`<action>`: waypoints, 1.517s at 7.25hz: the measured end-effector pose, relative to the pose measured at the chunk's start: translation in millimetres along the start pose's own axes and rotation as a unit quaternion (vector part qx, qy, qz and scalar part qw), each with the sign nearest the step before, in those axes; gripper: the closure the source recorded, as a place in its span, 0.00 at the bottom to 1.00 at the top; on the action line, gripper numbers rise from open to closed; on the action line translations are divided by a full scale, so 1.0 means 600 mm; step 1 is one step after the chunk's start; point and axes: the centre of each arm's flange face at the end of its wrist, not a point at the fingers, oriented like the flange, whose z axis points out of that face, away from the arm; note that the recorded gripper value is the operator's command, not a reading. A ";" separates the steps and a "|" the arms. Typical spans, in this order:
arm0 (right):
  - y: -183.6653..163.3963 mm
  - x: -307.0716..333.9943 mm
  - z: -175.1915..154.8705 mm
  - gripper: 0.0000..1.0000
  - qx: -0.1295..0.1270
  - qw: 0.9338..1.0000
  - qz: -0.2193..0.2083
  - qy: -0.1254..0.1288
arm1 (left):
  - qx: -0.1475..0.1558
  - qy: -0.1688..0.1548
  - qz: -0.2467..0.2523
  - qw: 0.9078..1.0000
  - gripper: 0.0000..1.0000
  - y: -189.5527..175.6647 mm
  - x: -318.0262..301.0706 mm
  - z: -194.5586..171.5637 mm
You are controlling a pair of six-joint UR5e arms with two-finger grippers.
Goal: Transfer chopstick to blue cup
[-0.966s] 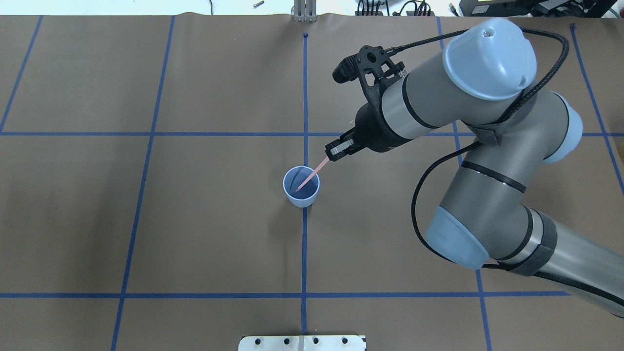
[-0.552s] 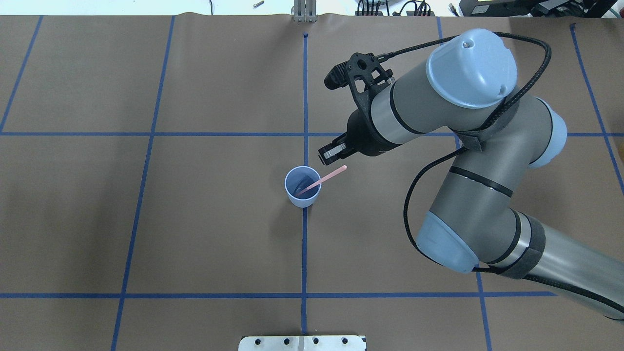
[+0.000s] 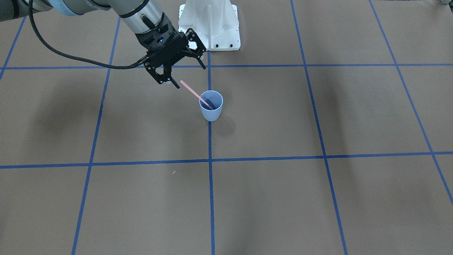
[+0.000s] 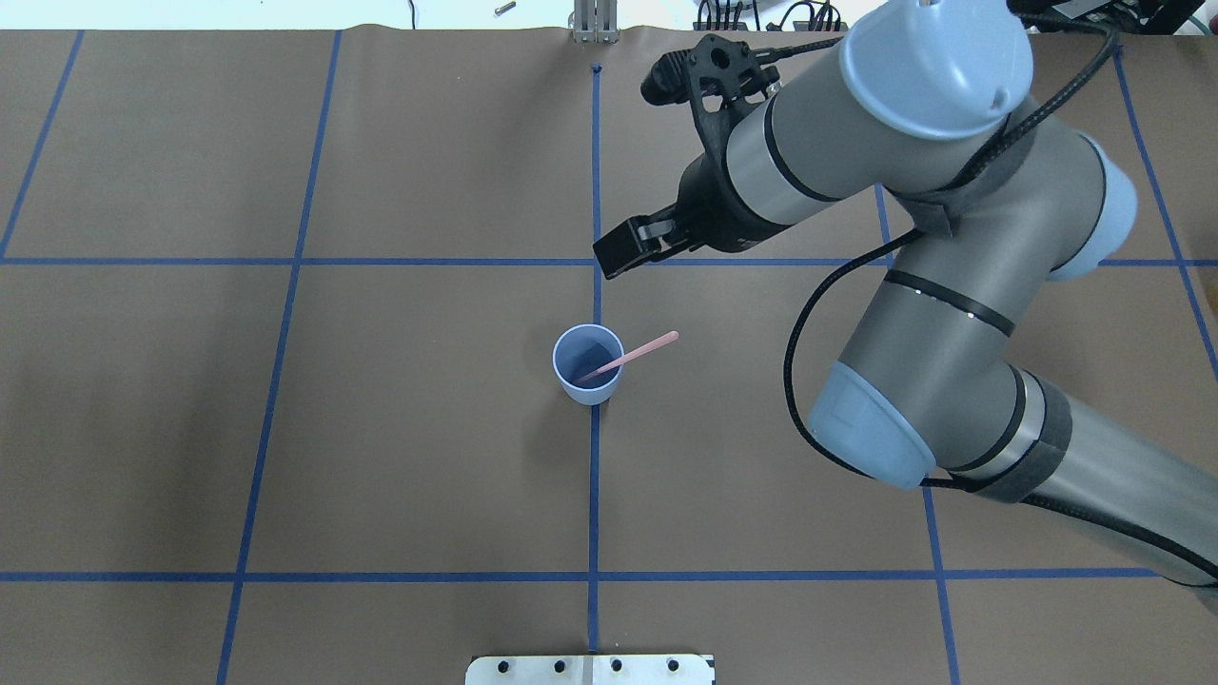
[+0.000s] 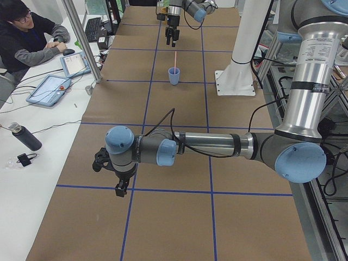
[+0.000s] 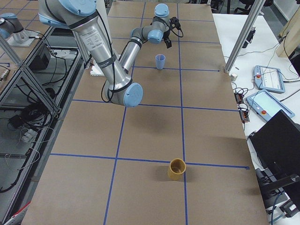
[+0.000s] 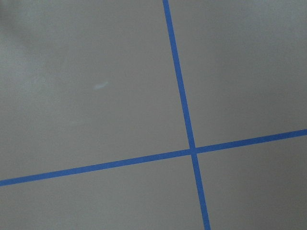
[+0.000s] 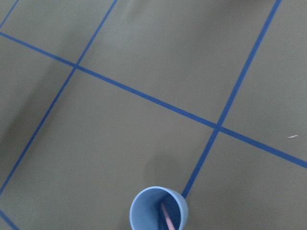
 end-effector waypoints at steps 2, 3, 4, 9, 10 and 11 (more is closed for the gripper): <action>-0.049 0.102 -0.002 0.00 -0.021 0.995 0.057 0.077 | -0.002 0.000 -0.002 1.000 0.02 0.002 -0.002 0.002; -0.072 0.195 0.002 0.00 -0.030 0.989 0.078 0.119 | -0.006 0.001 -0.005 1.000 0.02 0.011 -0.005 0.008; -0.086 0.301 -0.004 0.00 -0.041 0.983 0.092 0.152 | -0.009 0.001 -0.015 1.000 0.02 0.023 -0.009 0.013; 0.027 0.762 -0.178 0.00 -0.098 0.970 0.103 0.194 | -0.031 0.010 -0.068 0.997 0.02 0.060 0.014 -0.007; 0.091 0.839 -0.214 0.00 -0.112 0.969 0.094 0.201 | -0.030 0.012 -0.067 0.997 0.02 0.064 0.021 -0.013; 0.167 0.909 -0.250 0.00 -0.126 0.966 0.088 0.206 | -0.025 0.013 -0.065 0.997 0.02 0.064 0.026 -0.019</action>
